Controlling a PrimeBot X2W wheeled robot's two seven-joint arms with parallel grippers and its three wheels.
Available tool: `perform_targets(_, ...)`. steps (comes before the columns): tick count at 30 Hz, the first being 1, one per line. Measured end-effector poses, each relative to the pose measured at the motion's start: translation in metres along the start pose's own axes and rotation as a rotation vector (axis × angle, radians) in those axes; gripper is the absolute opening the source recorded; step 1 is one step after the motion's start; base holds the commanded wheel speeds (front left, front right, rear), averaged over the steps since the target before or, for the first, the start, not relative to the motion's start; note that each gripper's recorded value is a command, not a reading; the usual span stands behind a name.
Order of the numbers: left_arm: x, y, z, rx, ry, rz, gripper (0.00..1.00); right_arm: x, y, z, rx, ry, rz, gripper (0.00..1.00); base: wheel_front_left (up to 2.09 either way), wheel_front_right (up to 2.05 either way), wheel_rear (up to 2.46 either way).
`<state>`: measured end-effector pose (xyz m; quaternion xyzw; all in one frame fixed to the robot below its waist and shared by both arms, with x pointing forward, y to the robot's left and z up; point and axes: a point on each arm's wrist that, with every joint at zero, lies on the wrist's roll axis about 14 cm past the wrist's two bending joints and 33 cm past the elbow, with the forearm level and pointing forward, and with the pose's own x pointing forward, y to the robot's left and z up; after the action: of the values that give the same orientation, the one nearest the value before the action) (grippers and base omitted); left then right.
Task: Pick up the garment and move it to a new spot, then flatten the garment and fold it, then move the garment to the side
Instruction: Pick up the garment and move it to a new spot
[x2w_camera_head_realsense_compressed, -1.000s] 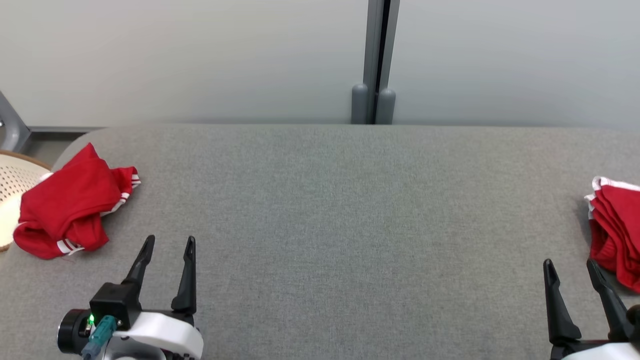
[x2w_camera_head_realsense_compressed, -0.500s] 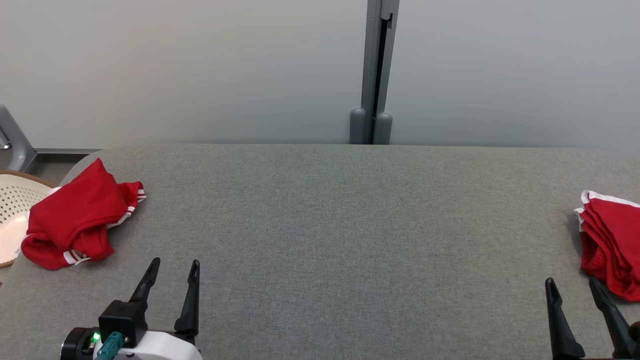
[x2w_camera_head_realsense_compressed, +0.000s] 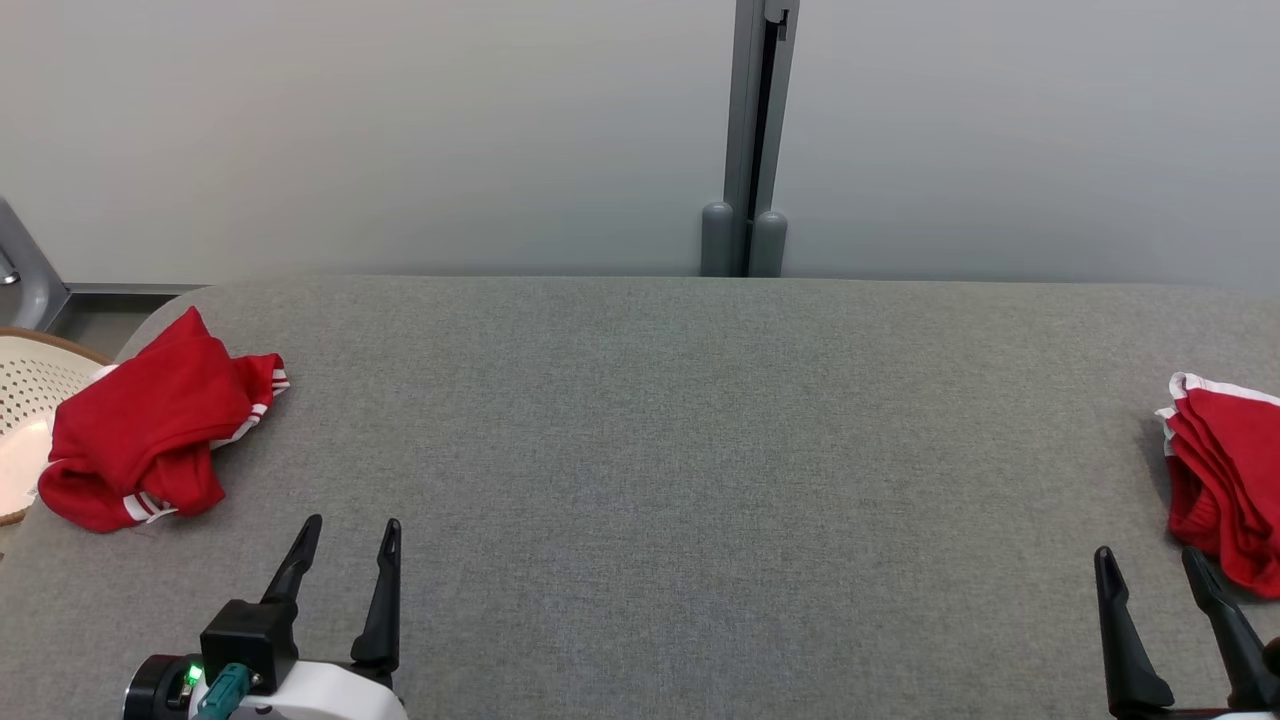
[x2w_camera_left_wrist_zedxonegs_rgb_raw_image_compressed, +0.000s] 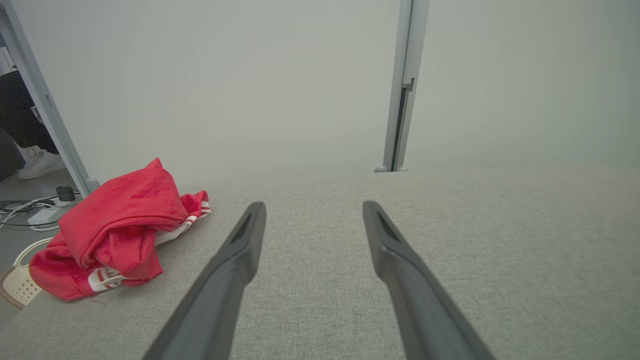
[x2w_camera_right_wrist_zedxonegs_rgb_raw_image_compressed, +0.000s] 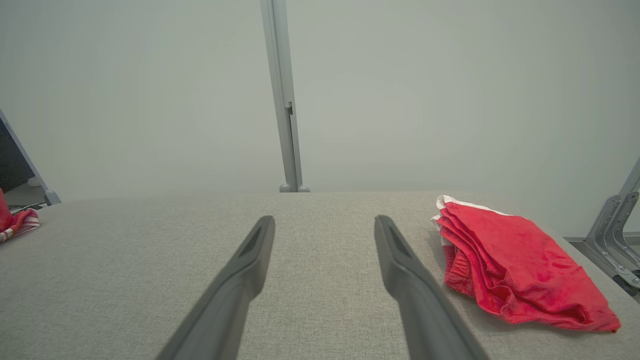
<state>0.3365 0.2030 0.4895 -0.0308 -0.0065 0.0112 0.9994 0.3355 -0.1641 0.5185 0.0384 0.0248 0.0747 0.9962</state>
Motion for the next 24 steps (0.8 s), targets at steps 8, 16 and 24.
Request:
perform_targets(8,0.0,0.001,0.001,-0.006,-0.005,0.012,1.0,0.003,0.0,-0.002,0.001,0.005,0.007,1.0,0.0,0.0,0.0)
perform_targets(16,-0.006,0.026,0.012,-0.02,-0.037,0.103,1.0,0.023,0.027,0.003,-0.055,0.005,0.115,1.0,0.0,0.0,0.0)
perform_targets(24,-0.031,0.068,0.02,-0.027,-0.065,0.252,1.0,0.047,0.082,0.01,-0.068,-0.005,0.288,1.0,0.0,0.0,0.0)
